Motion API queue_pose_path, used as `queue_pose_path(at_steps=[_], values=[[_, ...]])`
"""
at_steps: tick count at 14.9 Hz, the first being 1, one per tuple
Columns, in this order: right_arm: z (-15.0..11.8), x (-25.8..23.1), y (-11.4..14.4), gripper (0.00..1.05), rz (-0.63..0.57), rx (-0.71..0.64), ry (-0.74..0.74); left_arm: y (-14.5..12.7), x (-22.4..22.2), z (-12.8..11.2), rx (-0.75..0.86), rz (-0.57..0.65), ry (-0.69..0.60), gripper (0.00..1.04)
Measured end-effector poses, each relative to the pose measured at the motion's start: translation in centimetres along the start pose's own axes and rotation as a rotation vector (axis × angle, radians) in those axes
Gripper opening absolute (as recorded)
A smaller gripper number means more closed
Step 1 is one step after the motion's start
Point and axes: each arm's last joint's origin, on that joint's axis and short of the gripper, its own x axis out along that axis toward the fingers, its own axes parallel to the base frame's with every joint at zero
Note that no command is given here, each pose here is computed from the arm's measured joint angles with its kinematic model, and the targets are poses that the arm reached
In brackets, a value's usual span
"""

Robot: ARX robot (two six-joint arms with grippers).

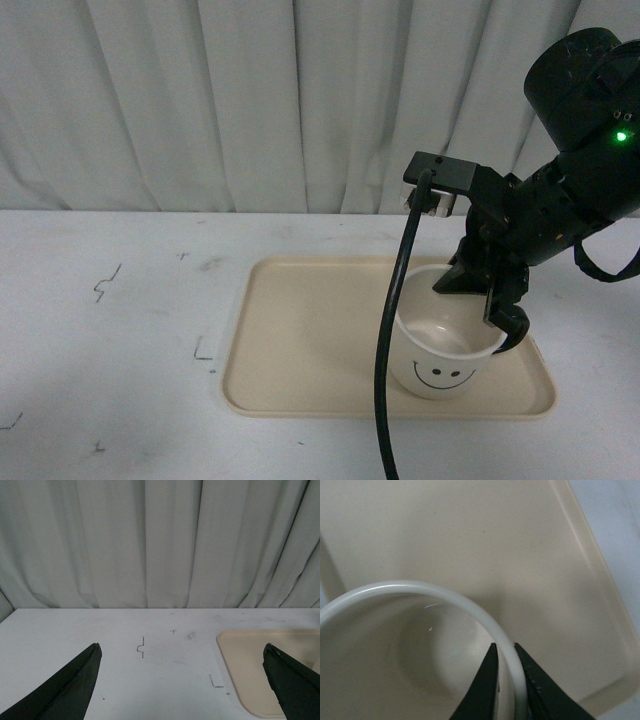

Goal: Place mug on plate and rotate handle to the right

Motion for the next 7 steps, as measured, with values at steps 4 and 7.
queue_pose_path(at_steps=[4, 7], values=[[0.6, -1.0, -0.8, 0.56, -0.038, -0.045, -0.051, 0.0, 0.0, 0.0, 0.0, 0.0, 0.0, 0.98], [1.9, -6.4, -1.4, 0.91, -0.227, -0.08, -0.281, 0.0, 0.0, 0.0, 0.0, 0.0, 0.0, 0.98]])
